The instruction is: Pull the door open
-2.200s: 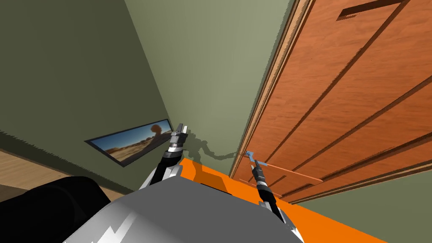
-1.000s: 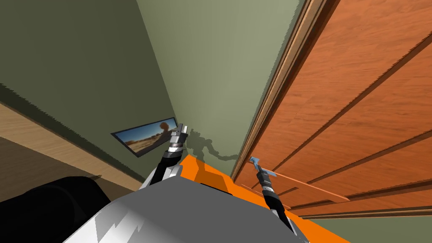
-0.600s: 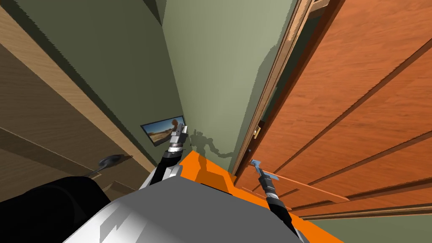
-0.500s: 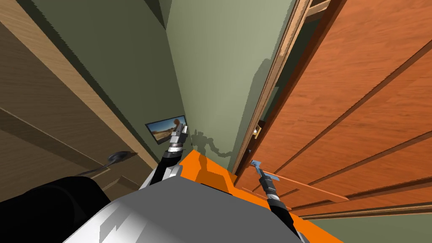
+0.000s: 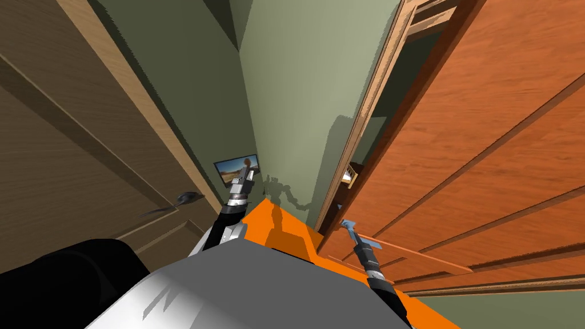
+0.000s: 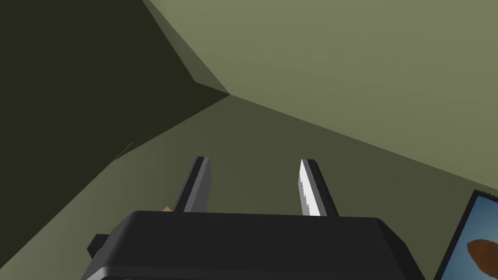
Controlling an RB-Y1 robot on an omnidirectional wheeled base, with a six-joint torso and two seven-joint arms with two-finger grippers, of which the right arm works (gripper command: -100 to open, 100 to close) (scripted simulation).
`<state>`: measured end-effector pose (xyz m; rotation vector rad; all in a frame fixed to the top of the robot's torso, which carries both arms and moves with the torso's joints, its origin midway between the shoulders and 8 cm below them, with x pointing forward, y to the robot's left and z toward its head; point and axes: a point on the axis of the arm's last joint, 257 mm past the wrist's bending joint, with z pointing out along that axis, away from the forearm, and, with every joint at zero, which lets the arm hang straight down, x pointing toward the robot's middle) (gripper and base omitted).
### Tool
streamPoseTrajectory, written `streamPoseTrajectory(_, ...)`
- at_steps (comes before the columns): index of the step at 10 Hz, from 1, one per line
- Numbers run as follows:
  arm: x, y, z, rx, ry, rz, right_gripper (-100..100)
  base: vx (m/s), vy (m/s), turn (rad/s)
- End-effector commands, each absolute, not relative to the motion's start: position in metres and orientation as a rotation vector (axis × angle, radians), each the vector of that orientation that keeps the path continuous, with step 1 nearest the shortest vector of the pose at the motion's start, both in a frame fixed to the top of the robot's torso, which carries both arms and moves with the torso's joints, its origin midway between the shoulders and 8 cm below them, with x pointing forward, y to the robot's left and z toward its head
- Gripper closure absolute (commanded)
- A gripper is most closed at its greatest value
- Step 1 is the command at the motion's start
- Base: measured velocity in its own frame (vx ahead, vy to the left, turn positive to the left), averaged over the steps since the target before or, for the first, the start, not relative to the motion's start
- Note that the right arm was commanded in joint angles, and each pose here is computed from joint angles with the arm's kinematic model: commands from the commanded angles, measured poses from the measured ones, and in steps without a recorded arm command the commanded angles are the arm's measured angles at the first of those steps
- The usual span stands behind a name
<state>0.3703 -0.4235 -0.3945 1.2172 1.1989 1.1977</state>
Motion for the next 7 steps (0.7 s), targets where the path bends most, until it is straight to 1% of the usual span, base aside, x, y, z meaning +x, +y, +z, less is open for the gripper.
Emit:
streamPoseTrajectory(1, 0.360, -0.425, -0.396, 1.214, 1.210, 1.206, 100, -0.173, -0.067, 0.168)
streamPoseTrajectory(4, 0.341, -0.430, -0.394, 1.198, 1.227, 1.226, 100, -0.218, -0.079, 0.163)
streamPoseTrajectory(6, 0.329, -0.433, -0.393, 1.189, 1.239, 1.239, 100, -0.211, -0.058, 0.148)
streamPoseTrajectory(7, 0.332, -0.429, -0.395, 1.195, 1.240, 1.238, 100, -0.097, -0.026, 0.036)
